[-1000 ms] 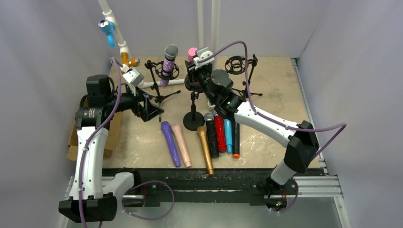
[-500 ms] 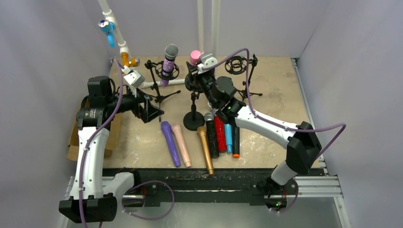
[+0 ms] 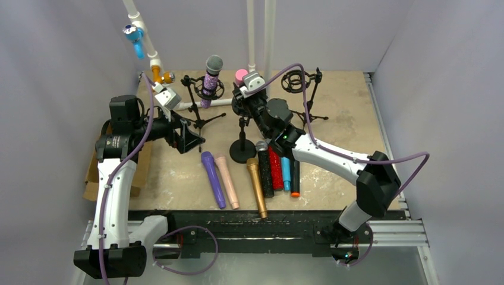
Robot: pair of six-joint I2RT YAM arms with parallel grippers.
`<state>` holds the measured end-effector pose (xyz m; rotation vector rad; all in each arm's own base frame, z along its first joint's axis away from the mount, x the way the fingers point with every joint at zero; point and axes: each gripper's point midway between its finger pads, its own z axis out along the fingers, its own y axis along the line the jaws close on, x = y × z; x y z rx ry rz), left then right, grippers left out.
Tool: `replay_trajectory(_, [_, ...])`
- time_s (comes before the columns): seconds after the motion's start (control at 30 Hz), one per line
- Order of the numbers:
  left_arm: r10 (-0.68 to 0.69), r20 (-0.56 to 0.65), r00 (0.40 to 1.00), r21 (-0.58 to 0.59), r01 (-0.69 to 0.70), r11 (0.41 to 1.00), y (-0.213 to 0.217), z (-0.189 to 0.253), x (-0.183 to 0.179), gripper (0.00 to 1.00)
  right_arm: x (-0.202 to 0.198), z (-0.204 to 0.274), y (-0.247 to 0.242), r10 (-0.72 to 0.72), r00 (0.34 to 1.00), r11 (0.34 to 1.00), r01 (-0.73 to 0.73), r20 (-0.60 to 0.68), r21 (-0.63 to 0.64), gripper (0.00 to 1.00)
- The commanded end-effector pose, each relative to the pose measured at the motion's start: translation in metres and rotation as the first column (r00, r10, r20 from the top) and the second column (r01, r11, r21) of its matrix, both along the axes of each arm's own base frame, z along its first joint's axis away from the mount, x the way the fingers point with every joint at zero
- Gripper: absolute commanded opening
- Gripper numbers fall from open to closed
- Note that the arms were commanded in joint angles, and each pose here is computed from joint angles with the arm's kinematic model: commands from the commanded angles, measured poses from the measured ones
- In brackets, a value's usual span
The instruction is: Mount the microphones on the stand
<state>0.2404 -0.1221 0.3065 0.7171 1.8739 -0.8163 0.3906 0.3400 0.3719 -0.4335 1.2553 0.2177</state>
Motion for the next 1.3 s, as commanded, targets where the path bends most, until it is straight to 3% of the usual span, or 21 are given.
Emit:
replay_trajectory(0.0, [-0.011,0.035,0.999,0.006,0.011,1.000,0.000,0.005,0.002,1.00,-0.004,0.016,0.002,0.008,0.999,1.000,-0.008,0.051,-0.009,0.00])
replay_trajectory(0.17, [-0.009,0.036,0.999,0.009,0.009,1.000,0.001,0.006,0.004,1.00,-0.006,0.002,0.002,0.020,1.000,1.000,-0.020,0.017,0.002,0.01])
replay_trajectory(0.23, [-0.010,0.032,0.999,0.009,0.009,1.000,0.001,0.006,0.005,1.00,-0.007,-0.003,-0.001,0.016,1.000,1.000,-0.016,0.002,0.015,0.05])
replay_trajectory(0.4, [-0.009,0.021,1.000,0.008,0.009,1.000,0.001,0.004,0.006,1.00,-0.011,-0.013,-0.005,0.018,1.000,1.000,-0.018,-0.013,0.023,0.44])
replay_trajectory(0.97, [-0.006,0.011,1.000,0.006,0.006,1.000,0.001,0.002,0.002,1.00,-0.049,-0.007,-0.003,0.089,0.989,0.996,-0.087,-0.121,0.021,0.91])
replay_trajectory(1.1, [-0.002,0.010,1.000,0.006,0.002,1.000,0.001,0.002,0.000,1.00,-0.063,-0.009,-0.003,0.090,0.987,0.996,-0.091,-0.131,0.000,0.99])
replay_trajectory(1.27, [0.002,0.008,1.000,0.006,-0.003,1.000,0.001,0.000,-0.001,1.00,-0.083,-0.004,-0.003,0.115,0.984,0.993,-0.116,-0.136,-0.002,0.99])
